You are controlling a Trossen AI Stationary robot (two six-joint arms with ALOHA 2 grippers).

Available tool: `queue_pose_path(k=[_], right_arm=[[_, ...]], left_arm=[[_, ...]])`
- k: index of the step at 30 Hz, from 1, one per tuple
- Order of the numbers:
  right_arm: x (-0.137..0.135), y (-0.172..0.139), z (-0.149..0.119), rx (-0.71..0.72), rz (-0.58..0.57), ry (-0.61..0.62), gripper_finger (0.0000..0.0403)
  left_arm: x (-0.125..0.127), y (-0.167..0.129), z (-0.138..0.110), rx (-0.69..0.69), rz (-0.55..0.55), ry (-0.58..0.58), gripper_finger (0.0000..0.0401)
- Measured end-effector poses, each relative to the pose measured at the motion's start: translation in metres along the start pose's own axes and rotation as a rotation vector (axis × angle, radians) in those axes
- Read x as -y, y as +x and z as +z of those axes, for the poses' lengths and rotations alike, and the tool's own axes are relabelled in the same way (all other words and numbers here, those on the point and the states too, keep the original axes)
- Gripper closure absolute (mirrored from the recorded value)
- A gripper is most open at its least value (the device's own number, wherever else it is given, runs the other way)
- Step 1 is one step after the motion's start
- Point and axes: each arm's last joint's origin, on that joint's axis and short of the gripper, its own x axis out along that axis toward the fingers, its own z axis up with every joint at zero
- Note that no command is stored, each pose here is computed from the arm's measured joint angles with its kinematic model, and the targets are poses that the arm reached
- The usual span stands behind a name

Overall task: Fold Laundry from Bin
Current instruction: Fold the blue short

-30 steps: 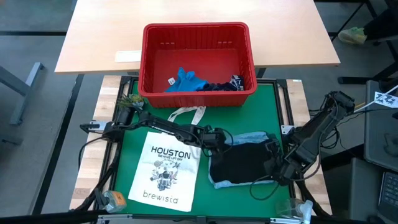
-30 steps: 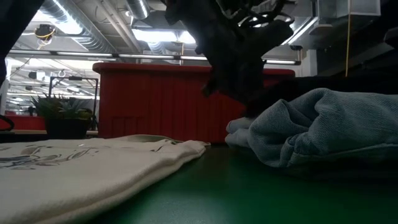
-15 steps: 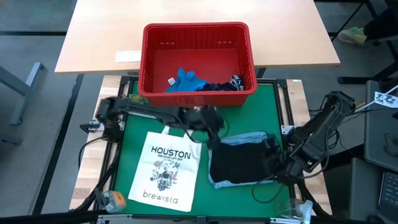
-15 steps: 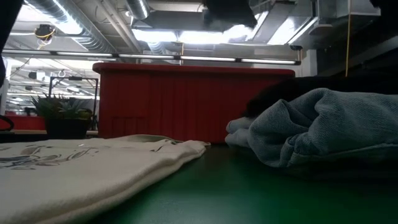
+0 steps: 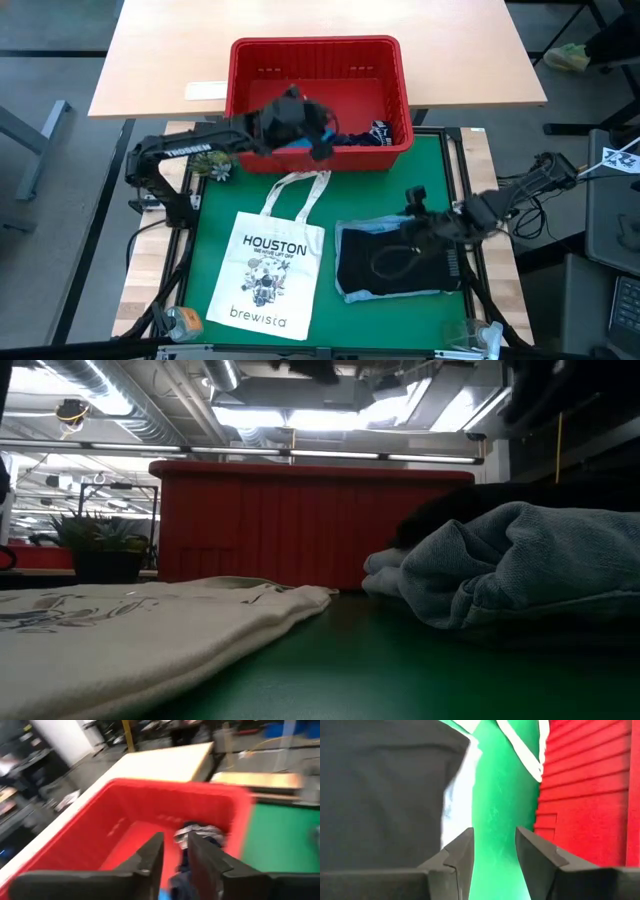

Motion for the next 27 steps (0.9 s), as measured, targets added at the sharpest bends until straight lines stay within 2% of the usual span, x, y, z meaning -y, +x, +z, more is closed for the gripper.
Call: queue_pose_path(k=[4,8,12,15,21,27], right_arm=[[0.021,0.012,0.001,-0.017,0.031,0.002,0.0260],[0.039,0.021,0.001,0.002,0.076,-0.016,0.0260],[0.055,0.029,0.000,0.021,0.093,-0.006,0.0260],[0.066,0.033,-0.002,0.020,0.072,0.008,0.0260],[0.094,0.041,-0.005,0.053,-0.020,0.043,0.0260],[0.127,0.046,-0.009,0.110,-0.153,0.072,0.0260]], left_arm=[[-0.041,0.023,-0.012,-0.062,0.116,-0.037,0.0273],[-0.088,0.046,-0.031,-0.141,0.218,-0.103,0.0250],[-0.133,0.056,-0.053,-0.208,0.222,-0.259,0.0247],[-0.158,0.062,-0.070,-0.272,0.207,-0.328,0.0246],[-0.189,0.073,-0.093,-0.333,0.255,-0.367,0.0246],[-0.201,0.084,-0.107,-0.383,0.271,-0.305,0.0246]])
